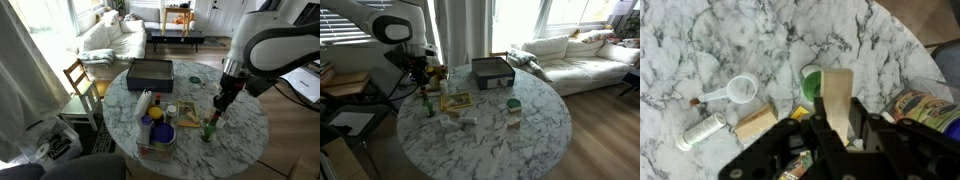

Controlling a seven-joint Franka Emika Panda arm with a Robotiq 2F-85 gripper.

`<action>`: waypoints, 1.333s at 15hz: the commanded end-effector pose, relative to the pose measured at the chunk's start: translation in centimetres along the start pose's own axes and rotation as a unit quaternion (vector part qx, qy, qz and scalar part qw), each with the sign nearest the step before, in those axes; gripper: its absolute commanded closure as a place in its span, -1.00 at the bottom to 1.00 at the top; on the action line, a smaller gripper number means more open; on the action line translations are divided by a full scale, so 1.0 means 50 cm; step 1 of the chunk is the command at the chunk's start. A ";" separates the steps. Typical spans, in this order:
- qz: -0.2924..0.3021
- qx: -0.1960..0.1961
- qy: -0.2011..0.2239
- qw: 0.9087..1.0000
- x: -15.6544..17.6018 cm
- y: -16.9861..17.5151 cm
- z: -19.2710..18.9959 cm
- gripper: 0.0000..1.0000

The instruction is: Pick up the green hot sauce bottle to make it stand upright and place a wooden block on top of it

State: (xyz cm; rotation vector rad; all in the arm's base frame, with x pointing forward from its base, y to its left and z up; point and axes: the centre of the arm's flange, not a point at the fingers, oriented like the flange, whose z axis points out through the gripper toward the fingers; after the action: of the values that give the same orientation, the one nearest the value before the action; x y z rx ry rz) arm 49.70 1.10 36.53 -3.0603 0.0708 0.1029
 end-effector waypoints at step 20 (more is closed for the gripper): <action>-0.005 -0.007 0.010 1.000 0.005 -0.015 0.007 0.85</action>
State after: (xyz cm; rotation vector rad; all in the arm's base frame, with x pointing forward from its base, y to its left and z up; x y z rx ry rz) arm 49.84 1.68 36.65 -3.0639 0.0521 0.0814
